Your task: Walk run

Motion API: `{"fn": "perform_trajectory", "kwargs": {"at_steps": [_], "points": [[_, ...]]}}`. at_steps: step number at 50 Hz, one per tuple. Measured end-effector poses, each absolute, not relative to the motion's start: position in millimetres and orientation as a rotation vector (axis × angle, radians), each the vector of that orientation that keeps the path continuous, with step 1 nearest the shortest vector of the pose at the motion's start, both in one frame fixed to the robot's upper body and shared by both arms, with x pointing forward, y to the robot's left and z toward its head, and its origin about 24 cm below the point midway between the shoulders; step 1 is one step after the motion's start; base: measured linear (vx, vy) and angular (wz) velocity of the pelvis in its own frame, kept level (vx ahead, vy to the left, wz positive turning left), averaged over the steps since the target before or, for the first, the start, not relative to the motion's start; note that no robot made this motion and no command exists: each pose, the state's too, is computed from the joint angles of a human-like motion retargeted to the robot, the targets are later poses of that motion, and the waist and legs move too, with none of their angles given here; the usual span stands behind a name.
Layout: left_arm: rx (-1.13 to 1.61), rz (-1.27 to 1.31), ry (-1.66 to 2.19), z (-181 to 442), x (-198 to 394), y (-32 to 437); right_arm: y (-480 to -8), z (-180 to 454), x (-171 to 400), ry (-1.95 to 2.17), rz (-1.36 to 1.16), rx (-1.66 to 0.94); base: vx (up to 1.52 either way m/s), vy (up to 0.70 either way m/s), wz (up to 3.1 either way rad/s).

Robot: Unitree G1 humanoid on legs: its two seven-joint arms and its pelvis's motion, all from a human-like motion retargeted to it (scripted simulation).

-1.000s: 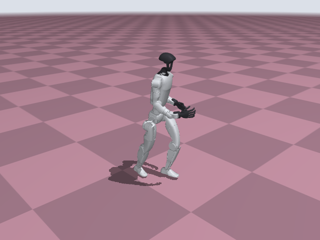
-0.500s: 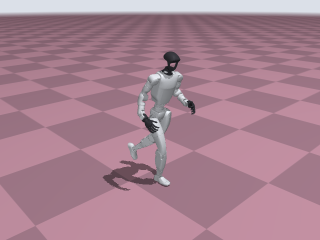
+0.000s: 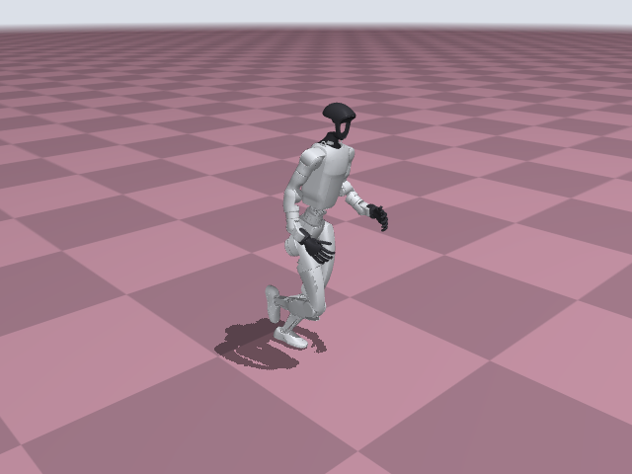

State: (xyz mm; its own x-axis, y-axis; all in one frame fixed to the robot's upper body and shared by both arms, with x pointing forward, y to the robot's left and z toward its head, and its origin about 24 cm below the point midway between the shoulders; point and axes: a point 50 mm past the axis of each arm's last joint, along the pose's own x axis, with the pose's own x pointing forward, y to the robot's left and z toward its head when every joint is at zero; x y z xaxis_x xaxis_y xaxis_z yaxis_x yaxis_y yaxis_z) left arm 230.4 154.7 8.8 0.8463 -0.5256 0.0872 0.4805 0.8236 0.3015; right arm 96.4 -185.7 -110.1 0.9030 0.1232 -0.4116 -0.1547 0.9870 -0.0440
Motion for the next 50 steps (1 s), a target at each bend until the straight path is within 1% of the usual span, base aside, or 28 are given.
{"fn": "perform_trajectory", "kwargs": {"at_steps": [2, 3, 5, 7, 8, 10, 12, 14, 15, 17, 18, 20, 22, 24, 25, 28, 30, 31, 32, 33, 35, 36, 38, 40, 42, 45, 47, 50], "points": [[0.261, -0.54, -0.255, 32.2, 236.6, 151.2, -210.5, -106.8, 68.3, 0.435, 0.097, -0.103, 2.27, -0.34, 1.13], [0.242, -0.541, -0.322, 47.8, 239.1, 149.8, -227.2, -98.3, 63.6, 0.399, 0.063, -0.155, 1.66, -0.19, 1.35], [0.148, -0.497, -0.364, 59.8, 240.0, 150.5, -249.2, -85.7, 54.2, 0.362, 0.003, -0.245, 2.15, -0.48, 1.2], [-0.056, -0.507, -0.346, 57.2, 236.7, 139.5, -252.5, -81.0, 55.1, 0.335, -0.031, -0.287, 2.38, -0.75, 0.64], [-0.101, -0.524, -0.354, 59.5, 234.7, 141.2, -251.4, -79.5, 64.5, 0.306, -0.034, -0.294, 1.71, -0.5, -0.52], [0.01, -0.481, -0.361, 62.8, 231.3, 160.6, -236.3, -78.6, 94.5, 0.22, -0.023, -0.261, 1.16, -0.15, -1.37], [0.217, -0.421, -0.393, 65.4, 230.1, 174.0, -213.4, -65.0, 147.6, 0.06, 0.049, -0.242, 3.11, -0.51, -1.56], [0.331, -0.373, -0.329, 40.7, 218.2, 175.8, -192.6, -51.9, 188.5, -0.027, 0.123, -0.254, 4.04, -0.52, -0.94], [0.352, -0.344, -0.26, 18.1, 206.6, 171.0, -177.2, -51.1, 201.9, -0.028, 0.145, -0.24, 4.13, -0.36, -0.08], [0.236, -0.316, -0.098, -23.4, 168.5, 153.2, -141.2, -46.4, 219.3, -0.034, 0.17, -0.083, 3.18, -0.17, -0.64], [0.209, -0.321, -0.052, -33.7, 153.4, 150.6, -125.4, -36.9, 232.9, -0.057, 0.177, 0.021, 2.29, -0.11, -0.57], [0.253, -0.346, -0.047, -34.4, 136.2, 161.1, -110.3, -6.5, 257.4, -0.153, 0.232, 0.138, 2.12, -0.14, -0.74], [0.345, -0.36, -0.055, -27.8, 127.4, 178.2, -106.5, 19.6, 269.3, -0.242, 0.319, 0.134, 2.28, -0.21, -1.23], [0.403, -0.338, -0.082, -19.4, 125.1, 191.4, -110.6, 35.0, 273.8, -0.295, 0.335, 0.132, 2.46, -0.22, -1.15], [0.415, -0.321, -0.108, -14.6, 127.7, 195.4, -112.4, 39.7, 274.1, -0.315, 0.326, 0.142, 2.34, -0.25, -0.72], [0.479, -0.405, -0.26, 7.1, 169.9, 189.5, -128.3, 34.2, 272.5, -0.326, 0.227, 0.238, 2.49, -0.27, 0.6], [0.535, -0.456, -0.366, 25.1, 199.6, 180.2, -143.0, 17.3, 265.9, -0.275, 0.188, 0.222, 2.35, -0.25, 1.14], [0.539, -0.468, -0.395, 31.3, 210.8, 176.3, -154.1, 1.9, 255.4, -0.22, 0.152, 0.168, 2.99, -0.1, 0.86], [0.519, -0.471, -0.404, 34.3, 220.4, 170.9, -164.8, -17.8, 239.0, -0.138, 0.12, 0.107, 3.52, 0.11, -0.24], [0.448, -0.458, -0.374, 30.2, 227.5, 162.4, -175.1, -45.2, 210.2, -0.007, 0.093, 0.031, 3.6, 0.27, -0.53], [0.28, -0.449, -0.324, 21.6, 228.8, 148.3, -182.6, -95.3, 136.2, 0.283, 0.055, 0.037, 3.63, 0.35, 0.67], [0.234, -0.431, -0.337, 26.7, 232.1, 147.2, -189.3, -106.0, 108.9, 0.362, 0.045, 0.047, 2.57, 0.01, 1.37], [0.222, -0.429, -0.403, 47.2, 240.1, 151.9, -210.6, -109.3, 74.2, 0.415, -0.02, 0.022, 2.53, -0.54, 1.31], [0.25, -0.461, -0.463, 66.7, 244.3, 152.3, -235.7, -100.2, 57.2, 0.39, -0.106, -0.044, 2.51, -0.53, 1.82], [0.226, -0.486, -0.48, 73.0, 241.0, 148.0, -253.2, -94.0, 40.5, 0.415, -0.135, -0.109, 2.79, -0.68, 1.52], [0.226, -0.524, -0.514, 86.4, 232.3, 154.7, -267.4, -83.3, 43.9, 0.395, -0.117, -0.176, 2.21, -0.65, 0.36], [0.313, -0.506, -0.523, 93.8, 224.3, 171.3, -264.1, -76.0, 75.5, 0.289, -0.123, -0.184, 1.84, -0.46, -0.96], [0.376, -0.475, -0.466, 77.8, 218.1, 175.7, -255.4, -55.7, 131.0, 0.095, -0.115, -0.192, 2.74, -0.38, -1.4]]}}
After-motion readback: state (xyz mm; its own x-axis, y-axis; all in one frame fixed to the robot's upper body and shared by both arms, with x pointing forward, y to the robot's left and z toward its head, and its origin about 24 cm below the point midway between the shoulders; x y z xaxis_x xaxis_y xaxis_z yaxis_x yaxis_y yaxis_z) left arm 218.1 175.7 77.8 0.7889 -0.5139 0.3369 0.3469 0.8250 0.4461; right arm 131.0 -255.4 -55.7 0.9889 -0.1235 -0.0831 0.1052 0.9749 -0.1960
